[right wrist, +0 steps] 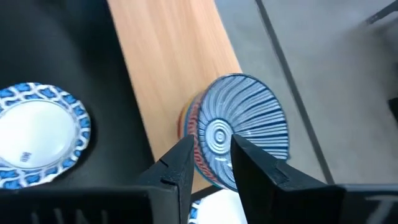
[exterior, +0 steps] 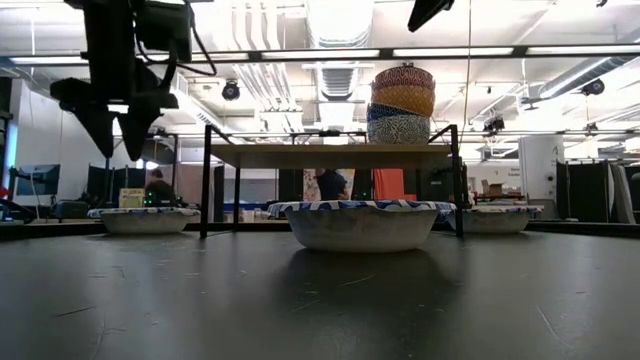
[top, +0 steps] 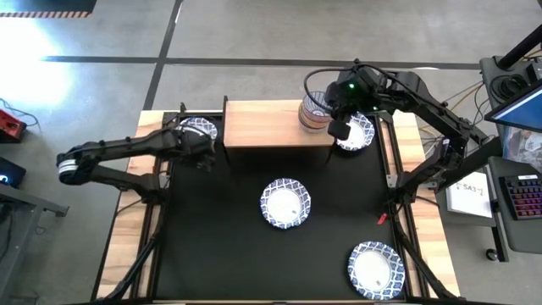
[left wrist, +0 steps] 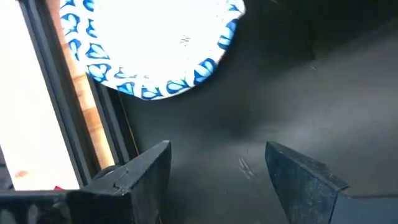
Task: Place and stack bowls onto a shelf
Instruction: Put the white and blue bowl on the shelf
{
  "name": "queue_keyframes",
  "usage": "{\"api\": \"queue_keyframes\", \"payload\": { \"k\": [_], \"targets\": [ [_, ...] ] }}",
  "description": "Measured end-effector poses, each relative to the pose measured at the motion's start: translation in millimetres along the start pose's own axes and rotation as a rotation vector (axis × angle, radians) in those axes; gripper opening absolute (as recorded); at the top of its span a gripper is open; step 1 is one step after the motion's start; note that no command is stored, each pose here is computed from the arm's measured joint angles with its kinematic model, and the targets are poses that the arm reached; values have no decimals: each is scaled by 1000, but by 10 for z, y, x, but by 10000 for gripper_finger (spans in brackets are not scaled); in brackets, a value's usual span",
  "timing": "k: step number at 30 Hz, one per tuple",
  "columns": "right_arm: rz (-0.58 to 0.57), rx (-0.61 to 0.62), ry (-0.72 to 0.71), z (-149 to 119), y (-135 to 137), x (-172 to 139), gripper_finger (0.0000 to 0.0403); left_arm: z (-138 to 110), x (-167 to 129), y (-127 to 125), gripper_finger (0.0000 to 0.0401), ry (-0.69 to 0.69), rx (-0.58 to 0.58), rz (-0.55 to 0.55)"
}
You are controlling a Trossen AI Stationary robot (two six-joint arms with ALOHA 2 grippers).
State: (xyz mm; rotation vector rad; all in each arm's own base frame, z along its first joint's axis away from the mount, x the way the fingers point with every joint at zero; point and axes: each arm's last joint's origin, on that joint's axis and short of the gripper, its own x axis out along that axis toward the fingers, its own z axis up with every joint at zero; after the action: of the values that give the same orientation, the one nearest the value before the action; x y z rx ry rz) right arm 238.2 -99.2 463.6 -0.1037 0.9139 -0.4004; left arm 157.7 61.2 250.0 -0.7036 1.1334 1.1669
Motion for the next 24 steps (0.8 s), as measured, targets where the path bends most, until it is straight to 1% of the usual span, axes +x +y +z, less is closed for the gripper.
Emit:
{"api": "queue_keyframes", "payload": {
  "k": [4,6,9,12,14,17,21,24],
  "targets": [
    [9,-11,-7,8,17,-2,93,76,54,4,242,-15,-21,5],
    [7,-18,-15,16,16,-3,93,164,74,1,242,-72,-48,27],
    [5,-11,-17,18,14,-2,93,345,124,51,242,-156,-138,59],
    [5,-11,-17,18,14,-2,93,577,209,112,242,-222,-242,37],
    [5,-4,-17,18,14,-2,93,728,279,148,242,-251,-270,10],
    [-1,-1,-14,17,12,-1,93,914,438,265,242,-200,-288,-28],
    [0,5,-2,5,15,-1,93,1064,655,489,242,-96,-338,32],
    [0,-5,-2,5,15,-1,93,1158,781,637,242,-37,-344,79]
  ]
}}
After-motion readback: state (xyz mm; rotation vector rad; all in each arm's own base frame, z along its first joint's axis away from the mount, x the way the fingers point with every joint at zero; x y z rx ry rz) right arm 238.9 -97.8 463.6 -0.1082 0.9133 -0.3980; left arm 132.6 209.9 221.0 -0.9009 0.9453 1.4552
